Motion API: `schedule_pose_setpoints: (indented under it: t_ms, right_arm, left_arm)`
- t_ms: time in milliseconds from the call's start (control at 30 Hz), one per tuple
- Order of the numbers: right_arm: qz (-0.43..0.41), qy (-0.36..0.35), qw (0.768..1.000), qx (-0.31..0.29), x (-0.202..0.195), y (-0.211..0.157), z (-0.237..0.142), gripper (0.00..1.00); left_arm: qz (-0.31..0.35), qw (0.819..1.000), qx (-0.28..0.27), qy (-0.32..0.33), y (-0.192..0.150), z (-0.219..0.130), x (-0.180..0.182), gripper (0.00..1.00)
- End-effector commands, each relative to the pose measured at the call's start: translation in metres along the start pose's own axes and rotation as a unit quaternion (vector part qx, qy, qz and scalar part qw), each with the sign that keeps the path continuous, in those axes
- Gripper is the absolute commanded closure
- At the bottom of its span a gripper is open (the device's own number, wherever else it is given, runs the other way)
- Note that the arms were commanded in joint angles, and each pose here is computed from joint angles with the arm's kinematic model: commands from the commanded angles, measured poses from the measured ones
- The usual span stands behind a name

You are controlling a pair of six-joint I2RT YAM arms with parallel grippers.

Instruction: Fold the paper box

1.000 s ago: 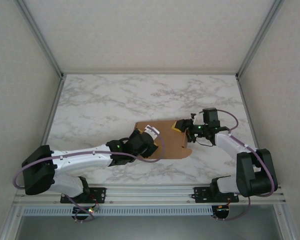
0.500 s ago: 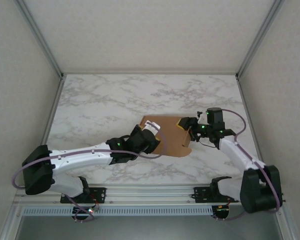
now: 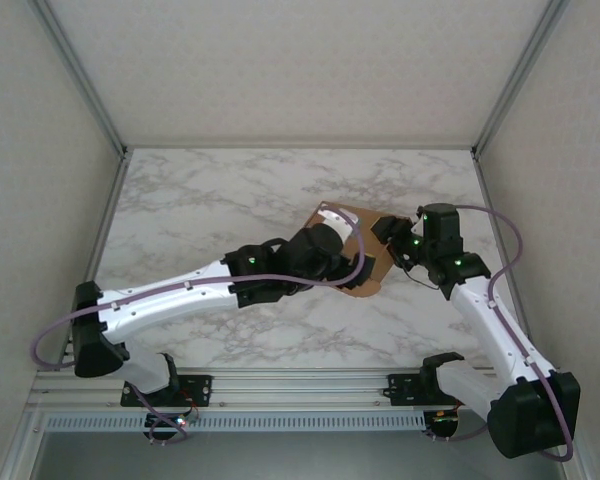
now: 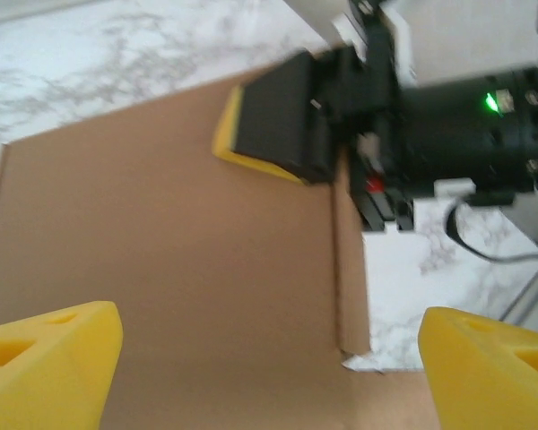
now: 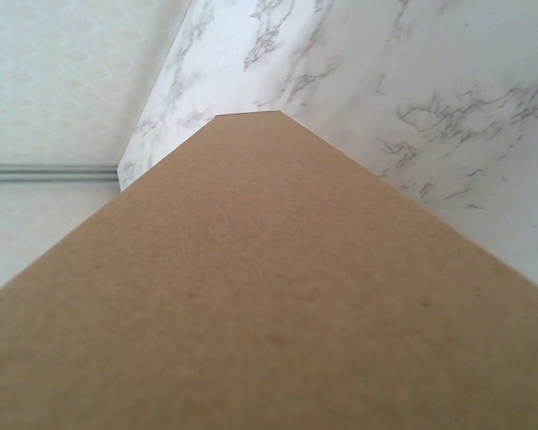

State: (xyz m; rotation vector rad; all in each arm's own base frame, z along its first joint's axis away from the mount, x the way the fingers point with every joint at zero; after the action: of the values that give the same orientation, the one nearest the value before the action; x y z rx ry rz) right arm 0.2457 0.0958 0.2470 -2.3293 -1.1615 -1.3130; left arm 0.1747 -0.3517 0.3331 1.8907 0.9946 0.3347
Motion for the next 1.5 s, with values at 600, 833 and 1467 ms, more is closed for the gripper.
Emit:
schedule_pose_setpoints:
  t_ms: [600,833,1467]
  right_arm:
    - [0.003,0.010,1.000,0.011,0.020,0.007,0.003,0.63]
    - [0.009,0.010,1.000,0.021,0.020,0.007,0.007,0.63]
    - [0.024,0.023,0.999,0.028,0.023,0.006,0.008,0.63]
  left_arm:
    - [0.037,0.997,0.071,-0.016,-0.027,-0.003,-0.033,0.14]
    - [-0.042,0.992,0.054,-0.109,-0.010,-0.018,-0.023,0.16]
    - [-0.063,0.988,0.112,-0.088,-0.039,0.015,-0.008,0.30]
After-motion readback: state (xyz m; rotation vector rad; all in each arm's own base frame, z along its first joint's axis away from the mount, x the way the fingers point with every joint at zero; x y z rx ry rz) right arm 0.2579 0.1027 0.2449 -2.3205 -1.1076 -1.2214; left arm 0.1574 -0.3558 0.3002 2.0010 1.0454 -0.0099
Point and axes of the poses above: each hand's point on the last joint's axis, 136 mm out from that joint toward the fingers, its own z axis out along the fingers, its own x axis along the line the jaws close on, y = z × x, the point moved 8 cm from there along -z, back along the fingers, and after that the axes turned 3 degrees about z, right-handed, at the moved point
